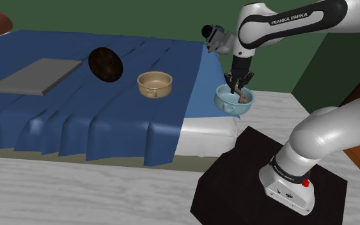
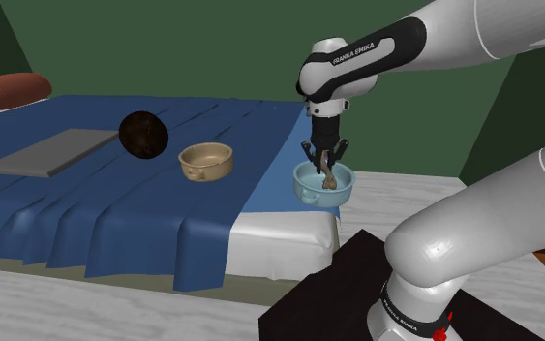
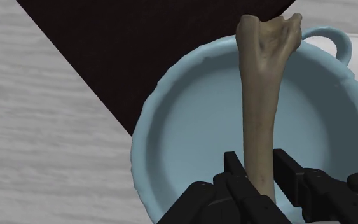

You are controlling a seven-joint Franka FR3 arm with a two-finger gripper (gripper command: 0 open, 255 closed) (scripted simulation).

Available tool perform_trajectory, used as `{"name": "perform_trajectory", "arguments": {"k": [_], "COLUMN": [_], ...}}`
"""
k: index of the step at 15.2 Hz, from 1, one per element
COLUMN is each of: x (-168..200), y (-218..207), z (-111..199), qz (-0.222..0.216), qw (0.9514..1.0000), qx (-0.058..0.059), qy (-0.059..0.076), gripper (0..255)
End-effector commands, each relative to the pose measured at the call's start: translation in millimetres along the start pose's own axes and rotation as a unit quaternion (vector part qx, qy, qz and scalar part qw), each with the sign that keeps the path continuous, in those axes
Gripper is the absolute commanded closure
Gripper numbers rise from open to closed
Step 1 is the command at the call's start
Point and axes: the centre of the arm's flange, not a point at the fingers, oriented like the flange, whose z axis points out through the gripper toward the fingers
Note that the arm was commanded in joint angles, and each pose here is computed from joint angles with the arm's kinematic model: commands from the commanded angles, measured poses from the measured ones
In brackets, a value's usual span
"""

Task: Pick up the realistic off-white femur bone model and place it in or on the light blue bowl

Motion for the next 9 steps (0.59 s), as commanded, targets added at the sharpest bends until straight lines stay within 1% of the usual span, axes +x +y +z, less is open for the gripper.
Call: {"name": "perform_trajectory", "arguments": {"k": [1,6,7,9], "x": [-0.2,-0.1,-0.3,-1.3], "y": [0.3,0.3,0.0,-0.3], "z": [3.4,3.4,3.6,3.7], "qz": [0.0,0.0,0.0,0.0], "qw": [1.0,1.0,1.0,1.0], "qx": [-0.001,-0.001,-0.001,-0.001], "qy": [-0.001,-0.001,-0.001,-0.001], "gripper": [255,255,0,0]}}
